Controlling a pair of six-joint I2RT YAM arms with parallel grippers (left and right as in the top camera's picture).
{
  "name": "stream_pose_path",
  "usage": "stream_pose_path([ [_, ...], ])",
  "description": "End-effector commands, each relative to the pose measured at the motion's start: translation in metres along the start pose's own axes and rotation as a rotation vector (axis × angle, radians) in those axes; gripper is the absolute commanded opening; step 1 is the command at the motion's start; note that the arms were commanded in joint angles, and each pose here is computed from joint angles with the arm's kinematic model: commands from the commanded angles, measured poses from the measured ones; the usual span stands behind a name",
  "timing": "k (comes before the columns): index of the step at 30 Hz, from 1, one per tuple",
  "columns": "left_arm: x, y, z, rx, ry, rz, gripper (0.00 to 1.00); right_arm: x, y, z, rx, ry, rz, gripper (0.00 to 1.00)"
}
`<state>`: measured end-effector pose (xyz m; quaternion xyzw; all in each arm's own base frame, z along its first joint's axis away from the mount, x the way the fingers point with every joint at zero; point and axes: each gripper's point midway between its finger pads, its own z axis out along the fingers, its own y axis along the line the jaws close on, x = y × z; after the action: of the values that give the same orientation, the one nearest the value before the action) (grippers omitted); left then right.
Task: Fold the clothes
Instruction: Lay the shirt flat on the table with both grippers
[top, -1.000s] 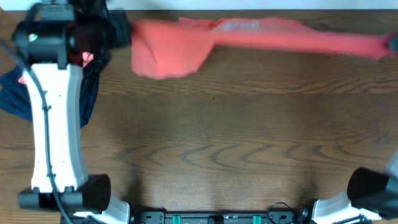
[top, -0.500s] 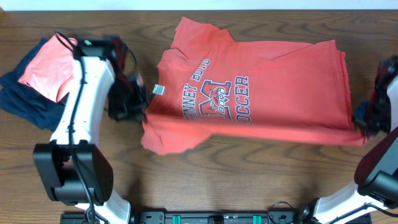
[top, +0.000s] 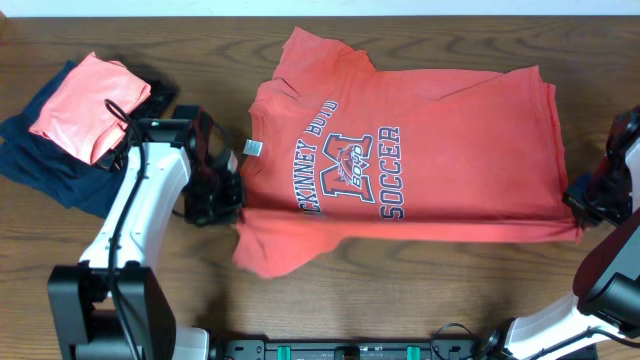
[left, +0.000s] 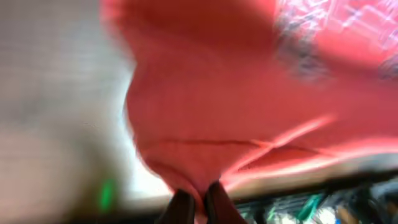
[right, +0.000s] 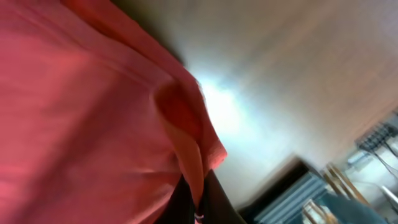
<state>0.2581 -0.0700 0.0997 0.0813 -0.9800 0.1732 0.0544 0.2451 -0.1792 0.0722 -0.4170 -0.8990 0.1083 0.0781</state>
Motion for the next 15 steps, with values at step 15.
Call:
stream_pose_path([
  [15,-0.147,-0.056,-0.024,0.281,-0.513,0.048,0.06,-0.096,0.094,-0.044,-0.426,-0.416,-0.033,0.01],
])
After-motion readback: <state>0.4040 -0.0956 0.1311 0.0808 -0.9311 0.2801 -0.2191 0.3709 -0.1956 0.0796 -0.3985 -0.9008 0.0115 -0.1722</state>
